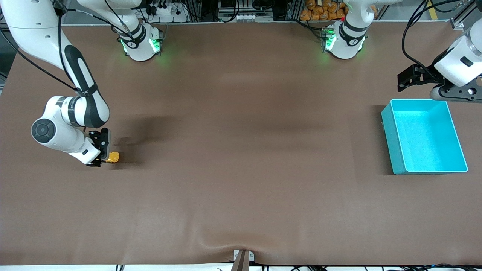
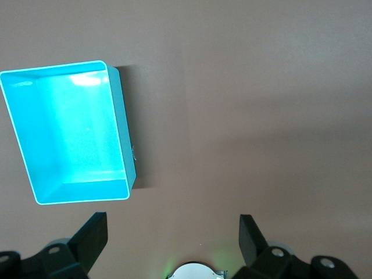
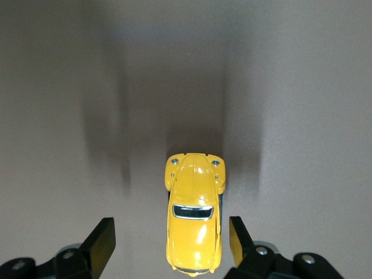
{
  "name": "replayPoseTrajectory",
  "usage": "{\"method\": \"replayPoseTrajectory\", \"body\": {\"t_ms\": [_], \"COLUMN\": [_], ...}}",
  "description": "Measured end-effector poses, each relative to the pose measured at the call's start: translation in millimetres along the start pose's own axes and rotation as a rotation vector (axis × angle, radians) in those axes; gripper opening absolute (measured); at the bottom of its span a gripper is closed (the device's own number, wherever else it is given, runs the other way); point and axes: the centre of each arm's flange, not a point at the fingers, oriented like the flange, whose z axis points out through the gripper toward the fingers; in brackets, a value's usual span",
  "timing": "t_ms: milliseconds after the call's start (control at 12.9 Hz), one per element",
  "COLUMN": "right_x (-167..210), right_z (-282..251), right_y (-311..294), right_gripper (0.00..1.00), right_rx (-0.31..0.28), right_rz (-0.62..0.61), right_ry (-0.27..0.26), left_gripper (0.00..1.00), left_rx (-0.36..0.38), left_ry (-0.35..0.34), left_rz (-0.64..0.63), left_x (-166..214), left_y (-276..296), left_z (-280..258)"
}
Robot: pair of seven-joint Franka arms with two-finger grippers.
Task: Wind and store yellow beetle car
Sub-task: 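Close the right gripper on the yellow car's body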
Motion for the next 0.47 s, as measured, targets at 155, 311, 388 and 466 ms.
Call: {"method": "replayPoseTrajectory", "body": {"t_ms": [155, 311, 388, 466], "right_x": [1.0, 2.0, 2.2, 2.4], "right_z": [2.1, 3.6, 4.1, 5.1], "right_y": [-1.3, -2.0, -2.0, -2.4], "right_gripper": [0.88, 0.87, 0.87, 0.87], "right_rx": [-0.002, -0.009, -0.014, -0.017], "right_rz": [0.034, 0.049, 0.052, 0.054], "right_ry": [0.001, 0.001, 0.001, 0.001], "left_gripper": [1.0, 1.0, 1.0, 1.0], "left_rx": [0.0, 0.0, 0.0, 0.0], "left_ry": [0.0, 0.0, 0.0, -0.001], "left_rz": [0.0, 0.0, 0.0, 0.0], "left_x": [0.0, 0.0, 0.0, 0.0], "left_y": [0.0, 0.0, 0.0, 0.0], "left_z": [0.0, 0.0, 0.1, 0.3]}}
